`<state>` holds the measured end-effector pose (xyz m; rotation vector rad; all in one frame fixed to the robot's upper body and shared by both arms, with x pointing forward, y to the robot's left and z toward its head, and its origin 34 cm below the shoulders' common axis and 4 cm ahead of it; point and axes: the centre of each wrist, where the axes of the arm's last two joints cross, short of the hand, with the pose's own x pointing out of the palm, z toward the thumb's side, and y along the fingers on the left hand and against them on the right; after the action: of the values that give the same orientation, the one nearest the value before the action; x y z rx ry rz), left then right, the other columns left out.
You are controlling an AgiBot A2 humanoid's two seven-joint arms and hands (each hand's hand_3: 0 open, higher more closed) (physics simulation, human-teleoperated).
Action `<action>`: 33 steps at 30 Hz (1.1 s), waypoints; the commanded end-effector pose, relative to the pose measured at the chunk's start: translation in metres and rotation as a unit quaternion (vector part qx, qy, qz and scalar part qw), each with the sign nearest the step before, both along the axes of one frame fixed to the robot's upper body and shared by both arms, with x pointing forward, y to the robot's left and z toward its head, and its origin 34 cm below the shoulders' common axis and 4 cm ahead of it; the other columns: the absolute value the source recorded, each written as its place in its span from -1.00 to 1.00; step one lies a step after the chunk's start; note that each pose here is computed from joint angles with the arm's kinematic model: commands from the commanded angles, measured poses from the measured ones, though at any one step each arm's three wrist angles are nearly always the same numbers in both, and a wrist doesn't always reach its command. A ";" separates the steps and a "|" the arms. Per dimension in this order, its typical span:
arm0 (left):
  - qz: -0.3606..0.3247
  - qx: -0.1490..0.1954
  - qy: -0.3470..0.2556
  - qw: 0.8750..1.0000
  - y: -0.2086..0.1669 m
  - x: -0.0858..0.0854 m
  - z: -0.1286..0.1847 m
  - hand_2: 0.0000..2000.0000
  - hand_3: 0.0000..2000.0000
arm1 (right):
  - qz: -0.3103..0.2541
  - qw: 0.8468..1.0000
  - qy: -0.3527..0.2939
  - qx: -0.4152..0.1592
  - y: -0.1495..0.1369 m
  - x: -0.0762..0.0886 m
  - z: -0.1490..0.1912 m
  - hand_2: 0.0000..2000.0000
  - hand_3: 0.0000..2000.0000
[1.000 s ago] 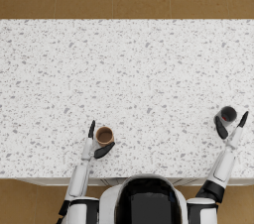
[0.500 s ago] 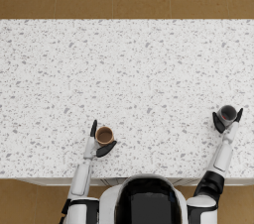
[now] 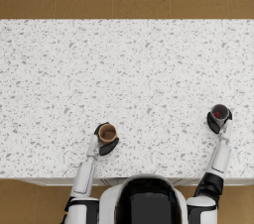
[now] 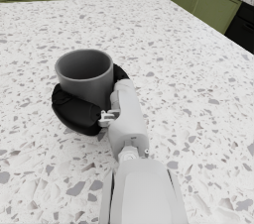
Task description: Pick up two cups and pour the berry on the right into the cup on the left
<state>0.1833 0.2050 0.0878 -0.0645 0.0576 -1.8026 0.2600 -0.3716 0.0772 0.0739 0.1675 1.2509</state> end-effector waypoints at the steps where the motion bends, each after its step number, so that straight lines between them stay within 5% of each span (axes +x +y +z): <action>1: -0.016 -0.017 -0.051 0.998 -0.013 0.006 0.026 1.00 0.28 | 0.054 0.995 -0.073 -0.042 0.030 -0.006 0.038 1.00 0.28; 8: -0.037 -0.060 -0.098 0.993 -0.047 0.032 0.050 1.00 0.28 | 0.170 0.954 -0.228 -0.092 0.110 -0.015 0.117 1.00 0.28; 10: -0.043 -0.047 -0.123 0.990 -0.059 0.045 0.059 1.00 0.28 | 0.207 0.939 -0.245 -0.122 0.135 -0.015 0.127 1.00 0.28; 19: -0.058 0.061 -0.159 0.984 -0.085 0.065 0.063 1.00 0.28 | 0.220 0.905 -0.265 -0.250 0.162 -0.003 0.148 1.00 0.28; 33: -0.080 0.073 -0.153 0.982 -0.104 0.072 0.059 1.00 0.28 | 0.210 0.820 -0.308 -0.434 0.210 -0.005 0.179 1.00 0.28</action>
<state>0.2516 0.1052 0.1408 0.3193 -0.0063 -1.9395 0.2574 -0.1693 0.2459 -1.2030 0.2528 1.4462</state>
